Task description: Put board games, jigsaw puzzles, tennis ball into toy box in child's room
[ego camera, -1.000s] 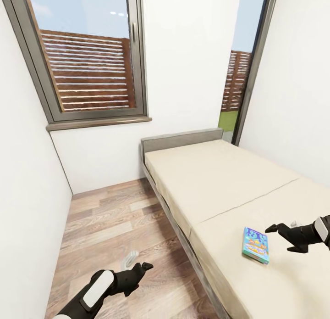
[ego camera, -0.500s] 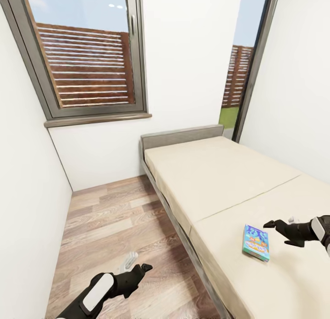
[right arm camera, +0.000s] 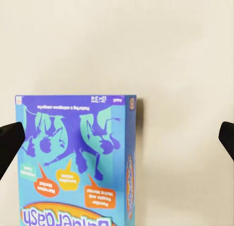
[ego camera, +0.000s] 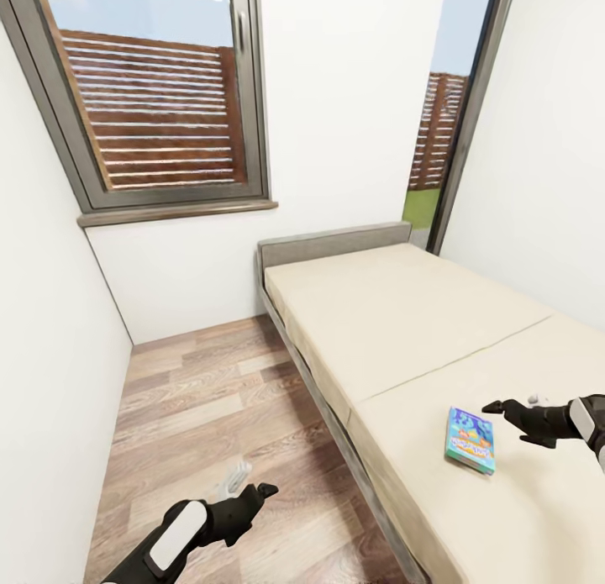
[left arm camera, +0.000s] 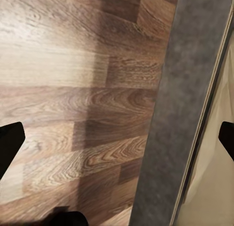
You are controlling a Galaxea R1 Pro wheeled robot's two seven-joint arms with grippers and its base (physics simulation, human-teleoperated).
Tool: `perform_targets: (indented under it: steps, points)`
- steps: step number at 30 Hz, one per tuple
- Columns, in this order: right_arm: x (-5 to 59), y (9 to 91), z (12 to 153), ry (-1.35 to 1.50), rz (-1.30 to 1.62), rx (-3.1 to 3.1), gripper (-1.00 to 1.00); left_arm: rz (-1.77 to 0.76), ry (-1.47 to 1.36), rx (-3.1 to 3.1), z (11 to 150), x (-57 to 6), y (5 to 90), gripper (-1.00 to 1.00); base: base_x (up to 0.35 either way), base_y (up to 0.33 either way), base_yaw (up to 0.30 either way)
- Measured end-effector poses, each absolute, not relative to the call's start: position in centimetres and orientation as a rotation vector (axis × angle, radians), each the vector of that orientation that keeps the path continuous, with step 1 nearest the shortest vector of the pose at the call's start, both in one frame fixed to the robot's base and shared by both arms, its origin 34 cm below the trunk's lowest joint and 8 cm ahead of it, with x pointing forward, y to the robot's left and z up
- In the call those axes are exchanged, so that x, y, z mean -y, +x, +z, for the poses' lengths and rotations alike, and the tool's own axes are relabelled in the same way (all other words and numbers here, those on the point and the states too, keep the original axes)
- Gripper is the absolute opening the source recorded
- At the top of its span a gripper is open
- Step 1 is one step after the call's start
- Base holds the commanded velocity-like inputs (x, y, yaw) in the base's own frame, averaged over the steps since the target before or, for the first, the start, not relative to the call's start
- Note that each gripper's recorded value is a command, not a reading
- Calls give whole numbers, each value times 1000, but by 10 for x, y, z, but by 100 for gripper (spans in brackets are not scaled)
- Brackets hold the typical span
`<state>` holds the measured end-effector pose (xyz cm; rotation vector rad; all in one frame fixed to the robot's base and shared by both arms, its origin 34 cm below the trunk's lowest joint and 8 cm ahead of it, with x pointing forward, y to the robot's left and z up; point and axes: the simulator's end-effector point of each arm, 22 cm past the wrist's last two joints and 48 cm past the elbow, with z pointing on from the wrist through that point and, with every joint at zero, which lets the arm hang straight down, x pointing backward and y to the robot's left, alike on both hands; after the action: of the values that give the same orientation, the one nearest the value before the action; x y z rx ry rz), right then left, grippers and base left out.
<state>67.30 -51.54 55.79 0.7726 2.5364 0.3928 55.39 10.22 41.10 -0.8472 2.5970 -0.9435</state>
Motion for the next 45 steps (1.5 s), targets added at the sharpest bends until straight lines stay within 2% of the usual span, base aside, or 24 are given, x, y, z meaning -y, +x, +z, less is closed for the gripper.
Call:
perform_targets:
  steps: [34, 41, 45]
  points:
    - [496, 664, 521, 776, 436, -2606, 100, -931, -880, -2639, 390, -103, 542, 100, 0, 0, 1]
    - [500, 666, 523, 761, 415, -2602, 100, -930, -880, -2639, 390, -103, 542, 100, 0, 0, 155]
    - [485, 670, 526, 744, 511, -2584, 100, -930, -880, -2640, 389, -103, 542, 100, 0, 0, 55]
